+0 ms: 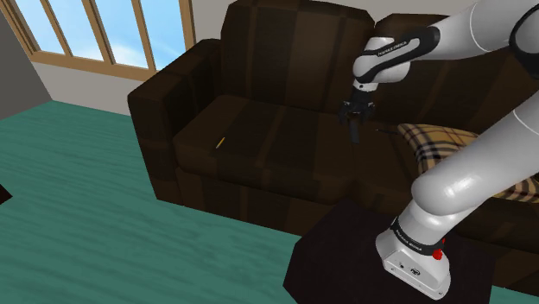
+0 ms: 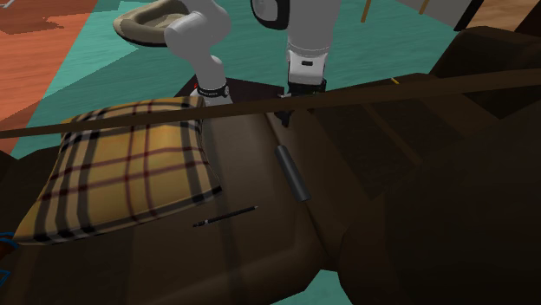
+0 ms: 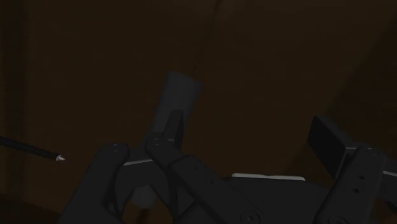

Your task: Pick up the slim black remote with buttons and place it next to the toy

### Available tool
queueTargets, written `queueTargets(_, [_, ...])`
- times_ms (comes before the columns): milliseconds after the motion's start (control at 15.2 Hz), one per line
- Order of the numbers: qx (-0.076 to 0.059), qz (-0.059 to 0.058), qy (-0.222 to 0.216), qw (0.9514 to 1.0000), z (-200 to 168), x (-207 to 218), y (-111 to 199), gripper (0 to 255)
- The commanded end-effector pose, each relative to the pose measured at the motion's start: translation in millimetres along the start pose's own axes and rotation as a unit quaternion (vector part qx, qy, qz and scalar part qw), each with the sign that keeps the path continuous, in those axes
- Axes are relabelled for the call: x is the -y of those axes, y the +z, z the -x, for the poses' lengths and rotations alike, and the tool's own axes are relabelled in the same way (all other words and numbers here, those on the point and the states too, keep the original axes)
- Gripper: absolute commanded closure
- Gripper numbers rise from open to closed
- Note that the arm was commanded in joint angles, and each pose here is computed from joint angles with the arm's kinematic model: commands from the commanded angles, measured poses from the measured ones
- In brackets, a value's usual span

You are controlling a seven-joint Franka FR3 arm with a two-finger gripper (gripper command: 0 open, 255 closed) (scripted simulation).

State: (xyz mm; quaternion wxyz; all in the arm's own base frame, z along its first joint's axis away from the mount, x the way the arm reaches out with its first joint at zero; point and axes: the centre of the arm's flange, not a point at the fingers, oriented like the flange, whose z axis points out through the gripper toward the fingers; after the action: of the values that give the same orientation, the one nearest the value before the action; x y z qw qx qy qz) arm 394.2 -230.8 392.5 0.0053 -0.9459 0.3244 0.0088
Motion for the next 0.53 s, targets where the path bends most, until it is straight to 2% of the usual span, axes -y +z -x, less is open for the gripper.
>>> queueTargets(0, [-0.01, -0.007, 0.034, 0.9993, -12, -17, 8, 0])
queueTargets(198, [-0.024, -0.017, 0.083, 0.9961, -34, -45, 25, 0])
queueTargets(462, [-0.042, -0.03, 0.149, 0.9875, -58, -85, 46, 0])
